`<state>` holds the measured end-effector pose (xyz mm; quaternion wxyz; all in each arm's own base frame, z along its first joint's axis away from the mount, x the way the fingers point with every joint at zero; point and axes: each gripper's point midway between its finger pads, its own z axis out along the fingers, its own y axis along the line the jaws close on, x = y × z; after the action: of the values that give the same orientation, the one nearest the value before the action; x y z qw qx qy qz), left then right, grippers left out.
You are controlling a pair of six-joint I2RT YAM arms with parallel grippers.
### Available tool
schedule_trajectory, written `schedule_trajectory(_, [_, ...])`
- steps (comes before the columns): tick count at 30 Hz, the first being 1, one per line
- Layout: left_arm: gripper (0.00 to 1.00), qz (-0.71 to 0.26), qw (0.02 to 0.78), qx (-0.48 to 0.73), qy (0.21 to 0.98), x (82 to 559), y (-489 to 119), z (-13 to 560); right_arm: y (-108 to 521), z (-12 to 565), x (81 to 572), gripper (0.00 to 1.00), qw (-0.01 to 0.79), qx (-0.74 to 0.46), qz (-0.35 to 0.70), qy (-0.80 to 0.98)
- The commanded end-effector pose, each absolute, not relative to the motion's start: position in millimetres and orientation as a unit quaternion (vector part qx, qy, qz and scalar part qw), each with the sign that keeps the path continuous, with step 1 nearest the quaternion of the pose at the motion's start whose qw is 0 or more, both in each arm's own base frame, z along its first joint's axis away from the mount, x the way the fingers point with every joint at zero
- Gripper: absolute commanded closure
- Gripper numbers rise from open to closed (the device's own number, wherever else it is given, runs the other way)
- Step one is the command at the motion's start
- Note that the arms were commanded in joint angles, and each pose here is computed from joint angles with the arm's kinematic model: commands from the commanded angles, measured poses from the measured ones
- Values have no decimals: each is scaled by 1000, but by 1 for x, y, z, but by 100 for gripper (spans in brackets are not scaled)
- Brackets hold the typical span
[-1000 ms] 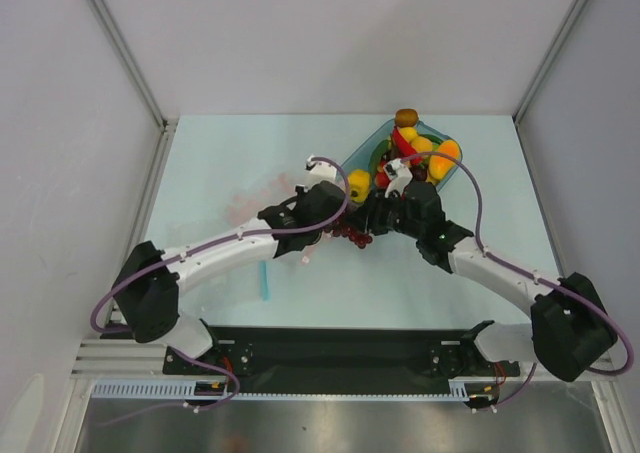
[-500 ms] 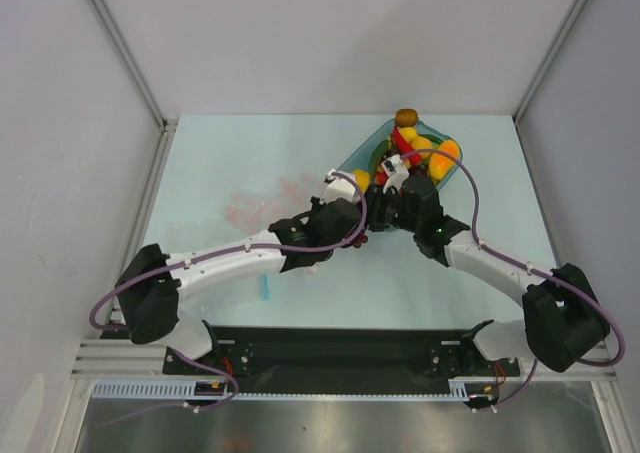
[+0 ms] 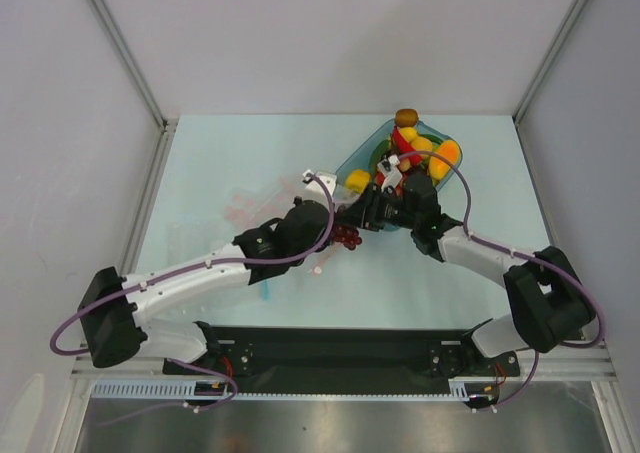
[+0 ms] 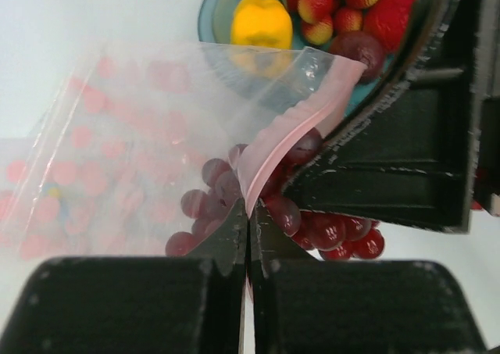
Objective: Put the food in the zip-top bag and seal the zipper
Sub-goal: Place the fake fruit in the zipper food storage bag.
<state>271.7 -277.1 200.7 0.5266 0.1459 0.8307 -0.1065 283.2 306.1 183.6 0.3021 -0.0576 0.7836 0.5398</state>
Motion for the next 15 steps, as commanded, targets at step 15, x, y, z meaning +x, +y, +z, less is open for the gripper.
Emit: schedule_trajectory(15, [100, -245, 531, 243, 774, 241, -344, 217, 292, 224, 298, 82, 311, 55, 632, 708])
